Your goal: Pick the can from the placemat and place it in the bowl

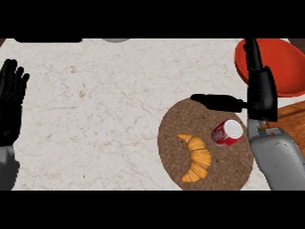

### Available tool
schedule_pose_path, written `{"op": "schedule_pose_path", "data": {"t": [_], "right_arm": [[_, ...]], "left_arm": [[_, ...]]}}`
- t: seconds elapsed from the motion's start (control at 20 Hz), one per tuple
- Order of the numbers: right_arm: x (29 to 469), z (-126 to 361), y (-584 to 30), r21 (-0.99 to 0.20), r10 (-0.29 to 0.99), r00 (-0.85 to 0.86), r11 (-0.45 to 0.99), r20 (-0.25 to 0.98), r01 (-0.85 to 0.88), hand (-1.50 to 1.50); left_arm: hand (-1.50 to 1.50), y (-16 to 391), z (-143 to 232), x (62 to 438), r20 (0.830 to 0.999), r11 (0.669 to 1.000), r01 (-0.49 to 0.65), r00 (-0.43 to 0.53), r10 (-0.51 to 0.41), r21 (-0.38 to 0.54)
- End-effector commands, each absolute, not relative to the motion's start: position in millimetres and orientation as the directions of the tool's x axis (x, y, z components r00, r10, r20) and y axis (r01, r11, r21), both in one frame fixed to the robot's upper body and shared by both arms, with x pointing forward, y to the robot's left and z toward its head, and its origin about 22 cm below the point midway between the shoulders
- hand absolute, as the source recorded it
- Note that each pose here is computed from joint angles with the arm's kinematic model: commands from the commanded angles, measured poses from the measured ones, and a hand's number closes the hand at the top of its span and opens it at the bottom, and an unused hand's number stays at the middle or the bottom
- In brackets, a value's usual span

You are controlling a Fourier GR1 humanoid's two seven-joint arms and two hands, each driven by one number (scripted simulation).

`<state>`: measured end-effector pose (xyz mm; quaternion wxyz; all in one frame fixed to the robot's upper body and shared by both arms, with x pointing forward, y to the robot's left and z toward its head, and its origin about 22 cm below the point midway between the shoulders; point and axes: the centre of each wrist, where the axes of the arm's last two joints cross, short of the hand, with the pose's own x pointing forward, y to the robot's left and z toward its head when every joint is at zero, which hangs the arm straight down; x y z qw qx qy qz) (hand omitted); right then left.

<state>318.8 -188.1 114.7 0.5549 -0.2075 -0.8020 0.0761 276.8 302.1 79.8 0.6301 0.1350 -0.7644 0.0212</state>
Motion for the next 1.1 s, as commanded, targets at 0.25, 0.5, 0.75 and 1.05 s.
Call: {"op": "schedule_pose_path", "data": {"t": [0.25,0.5,0.75,1.05], "right_arm": [[270.6,99.9,-104.1,-0.545,0.667,-0.211,0.72,0.715,0.43,-1.5],[251.7,133.5,-114.8,-0.704,0.769,0.025,0.571,0.639,0.422,-1.5],[230.0,151.9,-108.7,-0.866,0.837,0.223,0.469,0.499,0.175,-1.5],[214.1,176.1,-102.0,-0.911,0.882,0.299,0.404,0.365,-0.079,-1.5]], "left_arm": [[0.0,321.9,83.1,287.5,0.969,0.97,-0.211,-0.186,-0.163,0.122],[0.0,334.7,83.5,281.6,0.972,0.965,-0.231,-0.17,-0.165,0.124],[0.0,333.8,75.8,283.3,0.973,0.967,-0.227,-0.171,-0.156,0.116],[0.0,337.3,81.0,288.8,0.971,0.971,-0.211,-0.185,-0.154,0.114]]}}
